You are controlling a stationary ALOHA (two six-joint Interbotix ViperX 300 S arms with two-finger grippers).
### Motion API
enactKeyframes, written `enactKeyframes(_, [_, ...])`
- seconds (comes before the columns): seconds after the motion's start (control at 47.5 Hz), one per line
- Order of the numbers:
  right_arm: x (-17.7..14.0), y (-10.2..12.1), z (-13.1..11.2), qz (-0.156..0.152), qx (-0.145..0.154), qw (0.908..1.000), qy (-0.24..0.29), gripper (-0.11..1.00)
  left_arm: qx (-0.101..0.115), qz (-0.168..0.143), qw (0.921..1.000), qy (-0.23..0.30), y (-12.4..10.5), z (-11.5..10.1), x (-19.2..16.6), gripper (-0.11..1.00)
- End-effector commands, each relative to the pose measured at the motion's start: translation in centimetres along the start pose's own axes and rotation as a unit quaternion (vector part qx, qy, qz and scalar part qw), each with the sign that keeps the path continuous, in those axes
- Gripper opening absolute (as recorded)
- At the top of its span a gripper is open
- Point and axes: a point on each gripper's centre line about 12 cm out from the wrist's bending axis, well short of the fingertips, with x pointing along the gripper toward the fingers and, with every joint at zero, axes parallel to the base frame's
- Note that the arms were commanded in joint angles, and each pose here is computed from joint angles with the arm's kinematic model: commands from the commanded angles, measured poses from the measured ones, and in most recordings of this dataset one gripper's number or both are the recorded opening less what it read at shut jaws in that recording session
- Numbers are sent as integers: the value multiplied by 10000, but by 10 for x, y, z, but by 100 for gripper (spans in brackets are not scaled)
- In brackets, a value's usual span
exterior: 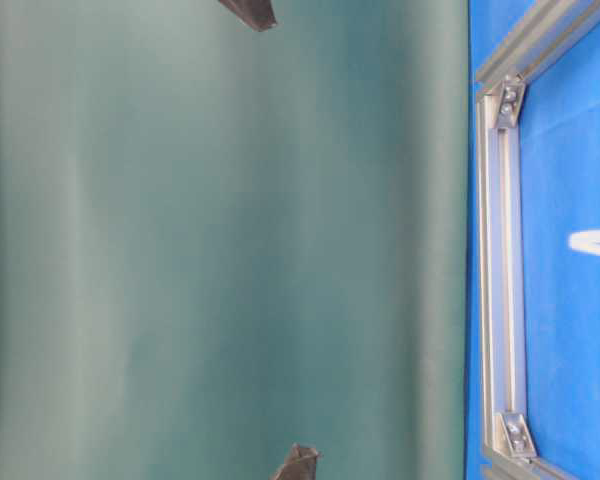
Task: Insert the wire through the string loop located in the center.
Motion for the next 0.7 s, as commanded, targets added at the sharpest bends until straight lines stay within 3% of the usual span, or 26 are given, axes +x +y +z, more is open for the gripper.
enactKeyframes(0.0, [1,-1,8,-14,-12,9999,-122,76,13,-25,10000,-91,-1,5,-1,0])
enactKeyframes(0.674, [-11,-9,24,-182,-167,9996,-138,76,-15,-192,9986,-493,-8,22,-23,0])
